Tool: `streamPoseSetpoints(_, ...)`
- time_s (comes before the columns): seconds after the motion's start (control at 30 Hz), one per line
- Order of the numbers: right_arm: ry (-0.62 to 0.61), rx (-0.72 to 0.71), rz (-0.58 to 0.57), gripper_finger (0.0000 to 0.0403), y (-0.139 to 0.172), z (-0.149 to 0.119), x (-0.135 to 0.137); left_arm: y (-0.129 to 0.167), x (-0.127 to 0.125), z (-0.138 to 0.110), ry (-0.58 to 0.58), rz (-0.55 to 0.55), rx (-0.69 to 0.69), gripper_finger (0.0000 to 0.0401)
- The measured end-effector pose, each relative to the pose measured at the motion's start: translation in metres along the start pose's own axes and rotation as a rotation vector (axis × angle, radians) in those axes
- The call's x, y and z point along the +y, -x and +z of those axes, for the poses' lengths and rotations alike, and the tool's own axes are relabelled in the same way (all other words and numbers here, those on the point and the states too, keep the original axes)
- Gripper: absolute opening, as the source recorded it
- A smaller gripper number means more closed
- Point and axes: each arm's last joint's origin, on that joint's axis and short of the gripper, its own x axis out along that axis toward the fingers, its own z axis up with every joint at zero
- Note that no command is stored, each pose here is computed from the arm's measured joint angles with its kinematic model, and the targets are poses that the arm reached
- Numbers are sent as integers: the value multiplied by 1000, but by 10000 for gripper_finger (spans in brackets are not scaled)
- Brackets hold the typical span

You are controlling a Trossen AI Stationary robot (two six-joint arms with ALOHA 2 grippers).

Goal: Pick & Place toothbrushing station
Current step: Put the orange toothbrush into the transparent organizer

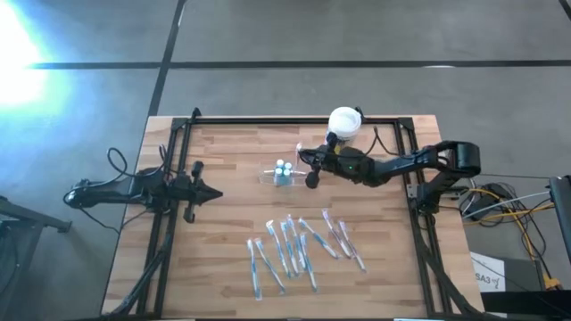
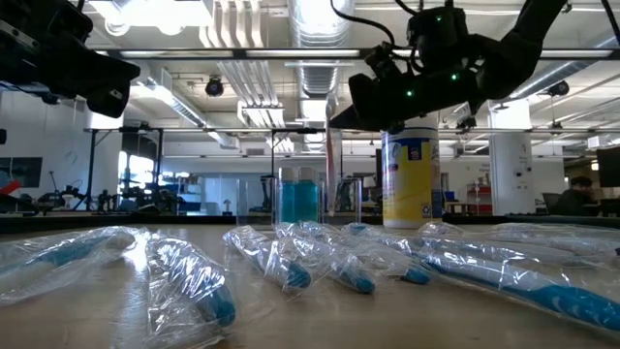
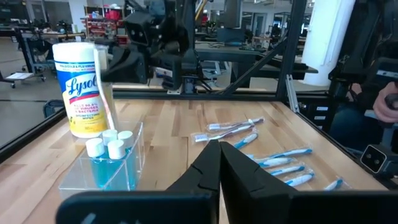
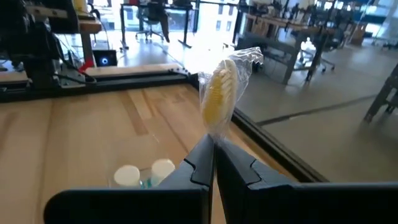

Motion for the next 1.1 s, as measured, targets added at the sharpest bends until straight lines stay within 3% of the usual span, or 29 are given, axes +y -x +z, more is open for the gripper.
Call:
streamPoseSetpoints(0.83, -14, 69, -14, 10, -16, -15, 3, 0, 0, 0, 34, 7, 2, 14)
streamPoseSetpoints(1.1, -47, 117, -14, 71, -17, -15, 4, 0, 0, 0, 34, 7, 2, 10)
